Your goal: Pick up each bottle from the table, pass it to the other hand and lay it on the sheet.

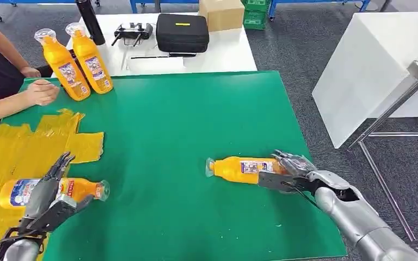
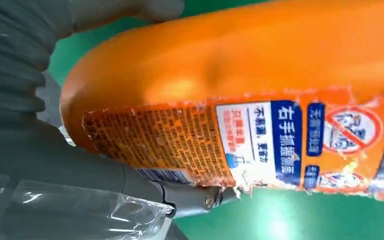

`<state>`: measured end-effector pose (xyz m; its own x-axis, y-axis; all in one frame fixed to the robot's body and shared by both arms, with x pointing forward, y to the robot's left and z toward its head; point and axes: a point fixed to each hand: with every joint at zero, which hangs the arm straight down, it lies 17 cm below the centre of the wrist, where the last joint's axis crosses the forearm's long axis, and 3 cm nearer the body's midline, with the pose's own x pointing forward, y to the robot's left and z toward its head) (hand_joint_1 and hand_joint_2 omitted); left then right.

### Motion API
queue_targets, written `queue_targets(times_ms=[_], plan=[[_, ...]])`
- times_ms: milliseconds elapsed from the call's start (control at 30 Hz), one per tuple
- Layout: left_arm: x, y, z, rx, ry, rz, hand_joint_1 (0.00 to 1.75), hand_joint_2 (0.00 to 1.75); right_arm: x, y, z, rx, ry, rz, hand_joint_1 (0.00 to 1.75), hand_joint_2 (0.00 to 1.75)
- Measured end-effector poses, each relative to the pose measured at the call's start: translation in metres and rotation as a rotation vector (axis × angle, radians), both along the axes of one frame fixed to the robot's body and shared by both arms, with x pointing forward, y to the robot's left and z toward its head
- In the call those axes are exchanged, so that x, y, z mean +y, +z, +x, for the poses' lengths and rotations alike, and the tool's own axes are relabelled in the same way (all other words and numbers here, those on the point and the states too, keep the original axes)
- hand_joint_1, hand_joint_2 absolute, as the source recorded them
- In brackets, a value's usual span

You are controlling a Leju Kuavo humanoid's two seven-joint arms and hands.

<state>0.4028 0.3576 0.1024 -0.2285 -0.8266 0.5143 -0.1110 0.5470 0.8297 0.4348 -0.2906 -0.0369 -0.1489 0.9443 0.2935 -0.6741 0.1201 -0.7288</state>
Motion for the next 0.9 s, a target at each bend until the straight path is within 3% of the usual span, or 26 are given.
queue_targets(times_ms=[467, 633, 667, 767, 900], plan=[[-0.022, 0.016, 0.006, -0.032, -0.047, -0.042, 0.0, 0.0, -0.006, -0.009, -0.001, 0.019, -0.01, -0.037, 1.75, 1.75], [-0.035, 0.021, 0.002, -0.019, -0.103, -0.16, 0.0, 0.0, -0.001, -0.012, 0.0, 0.003, -0.01, -0.038, 1.75, 1.75], [-0.038, 0.022, 0.001, -0.011, -0.119, -0.197, 0.0, 1.75, 0.003, -0.012, 0.001, -0.008, -0.012, -0.026, 1.75, 1.75], [-0.056, 0.023, -0.01, 0.053, -0.203, -0.432, 0.0, 1.75, 0.027, -0.006, 0.006, -0.063, -0.025, 0.071, 1.75, 1.75], [-0.081, 0.039, -0.057, 0.164, -0.432, -0.978, 0.0, 1.75, 0.097, 0.027, -0.007, -0.113, -0.042, 0.506, 1.75, 1.75]])
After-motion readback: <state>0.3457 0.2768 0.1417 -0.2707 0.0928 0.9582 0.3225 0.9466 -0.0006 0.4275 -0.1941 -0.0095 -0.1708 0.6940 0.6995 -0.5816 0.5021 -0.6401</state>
